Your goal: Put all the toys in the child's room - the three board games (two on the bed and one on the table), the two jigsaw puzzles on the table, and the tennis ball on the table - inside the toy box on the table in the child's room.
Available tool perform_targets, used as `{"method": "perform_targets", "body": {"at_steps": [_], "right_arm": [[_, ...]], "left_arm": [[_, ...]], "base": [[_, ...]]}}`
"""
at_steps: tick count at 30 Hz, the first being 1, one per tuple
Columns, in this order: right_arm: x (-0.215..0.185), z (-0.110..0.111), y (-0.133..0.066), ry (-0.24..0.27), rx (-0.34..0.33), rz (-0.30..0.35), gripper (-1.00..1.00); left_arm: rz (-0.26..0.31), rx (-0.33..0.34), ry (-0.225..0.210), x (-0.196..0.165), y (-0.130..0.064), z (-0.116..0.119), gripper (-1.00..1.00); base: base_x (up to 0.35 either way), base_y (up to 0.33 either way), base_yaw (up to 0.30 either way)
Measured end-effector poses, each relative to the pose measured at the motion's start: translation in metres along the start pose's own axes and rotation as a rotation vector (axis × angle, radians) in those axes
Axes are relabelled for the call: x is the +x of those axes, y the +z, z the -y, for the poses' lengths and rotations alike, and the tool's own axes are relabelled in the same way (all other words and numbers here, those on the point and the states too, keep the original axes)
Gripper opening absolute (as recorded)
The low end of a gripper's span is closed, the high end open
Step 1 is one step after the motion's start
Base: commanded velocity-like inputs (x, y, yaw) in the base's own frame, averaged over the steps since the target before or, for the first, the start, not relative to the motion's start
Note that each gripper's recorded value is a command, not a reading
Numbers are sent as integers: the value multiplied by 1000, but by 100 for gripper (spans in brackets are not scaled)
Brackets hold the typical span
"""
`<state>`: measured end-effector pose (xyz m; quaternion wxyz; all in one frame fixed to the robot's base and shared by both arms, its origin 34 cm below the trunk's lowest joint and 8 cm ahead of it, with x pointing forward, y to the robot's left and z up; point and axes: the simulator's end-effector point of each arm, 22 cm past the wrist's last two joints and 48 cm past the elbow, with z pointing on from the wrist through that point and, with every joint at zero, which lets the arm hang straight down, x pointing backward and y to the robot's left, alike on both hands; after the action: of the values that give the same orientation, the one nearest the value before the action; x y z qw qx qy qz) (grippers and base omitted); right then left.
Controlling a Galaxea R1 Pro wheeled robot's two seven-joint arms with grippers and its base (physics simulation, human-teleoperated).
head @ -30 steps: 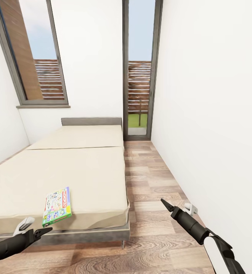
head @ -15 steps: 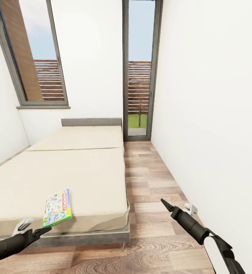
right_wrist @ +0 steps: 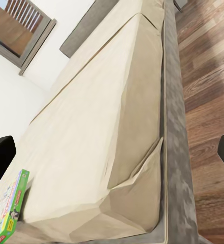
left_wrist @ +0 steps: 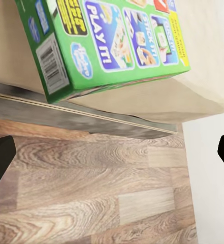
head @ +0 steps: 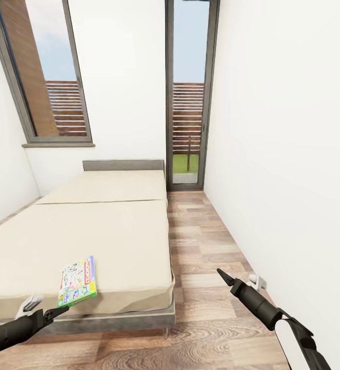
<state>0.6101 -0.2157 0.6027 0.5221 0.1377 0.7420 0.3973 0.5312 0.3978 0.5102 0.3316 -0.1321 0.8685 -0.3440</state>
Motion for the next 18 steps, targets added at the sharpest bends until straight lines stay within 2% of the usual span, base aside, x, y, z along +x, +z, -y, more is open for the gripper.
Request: {"method": "perform_targets", "body": {"at_steps": [4,11,18], "right_arm": [[0,0,0,0,0,0,100],[0,0,0,1,0,0,100],[0,0,0,1,0,0,100]], "left_arm": [[0,0,0,0,0,0,100],[0,-1,-2,0,0,0,100],[0,1,-2,1,1,0,100]], "base": [[11,2,0],[150,77,0],[37,17,0]]}}
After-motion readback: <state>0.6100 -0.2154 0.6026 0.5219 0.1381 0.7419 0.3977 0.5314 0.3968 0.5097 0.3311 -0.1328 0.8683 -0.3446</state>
